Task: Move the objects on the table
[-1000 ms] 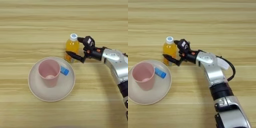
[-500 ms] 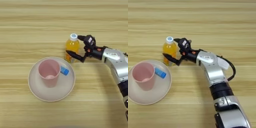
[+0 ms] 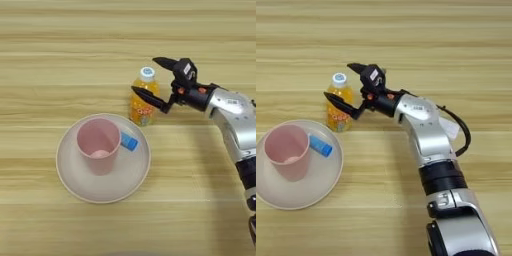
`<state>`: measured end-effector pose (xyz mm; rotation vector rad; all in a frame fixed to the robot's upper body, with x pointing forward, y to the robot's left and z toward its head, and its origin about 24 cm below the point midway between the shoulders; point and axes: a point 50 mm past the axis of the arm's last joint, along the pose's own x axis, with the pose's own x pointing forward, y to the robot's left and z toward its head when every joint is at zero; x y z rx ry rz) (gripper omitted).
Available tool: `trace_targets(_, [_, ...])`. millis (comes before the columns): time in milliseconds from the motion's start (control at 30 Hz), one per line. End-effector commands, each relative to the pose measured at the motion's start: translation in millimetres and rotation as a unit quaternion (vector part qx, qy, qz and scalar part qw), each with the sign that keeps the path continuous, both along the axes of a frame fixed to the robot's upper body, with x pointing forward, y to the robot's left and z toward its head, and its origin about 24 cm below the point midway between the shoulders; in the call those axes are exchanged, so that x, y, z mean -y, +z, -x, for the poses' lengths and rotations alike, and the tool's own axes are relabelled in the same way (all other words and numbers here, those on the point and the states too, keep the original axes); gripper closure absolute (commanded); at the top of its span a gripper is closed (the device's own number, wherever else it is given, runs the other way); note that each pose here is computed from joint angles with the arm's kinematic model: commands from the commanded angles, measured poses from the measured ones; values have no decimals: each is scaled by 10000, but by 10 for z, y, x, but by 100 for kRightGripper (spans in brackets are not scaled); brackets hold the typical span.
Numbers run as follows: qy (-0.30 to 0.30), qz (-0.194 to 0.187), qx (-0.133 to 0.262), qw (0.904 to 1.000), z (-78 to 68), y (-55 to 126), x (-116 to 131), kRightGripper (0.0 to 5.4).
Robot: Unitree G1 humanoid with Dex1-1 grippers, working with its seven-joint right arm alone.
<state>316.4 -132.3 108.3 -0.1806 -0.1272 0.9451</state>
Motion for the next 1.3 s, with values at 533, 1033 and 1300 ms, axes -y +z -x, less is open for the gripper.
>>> trace_targets(533, [216,-835,1325,9874,27,732,61,3])
trace_targets(1033, [-558,-1119,1979,9722,-39,1208,687,3])
trace_targets(1300, [-1018,-516,1752,9779,-116,1164,1191,3])
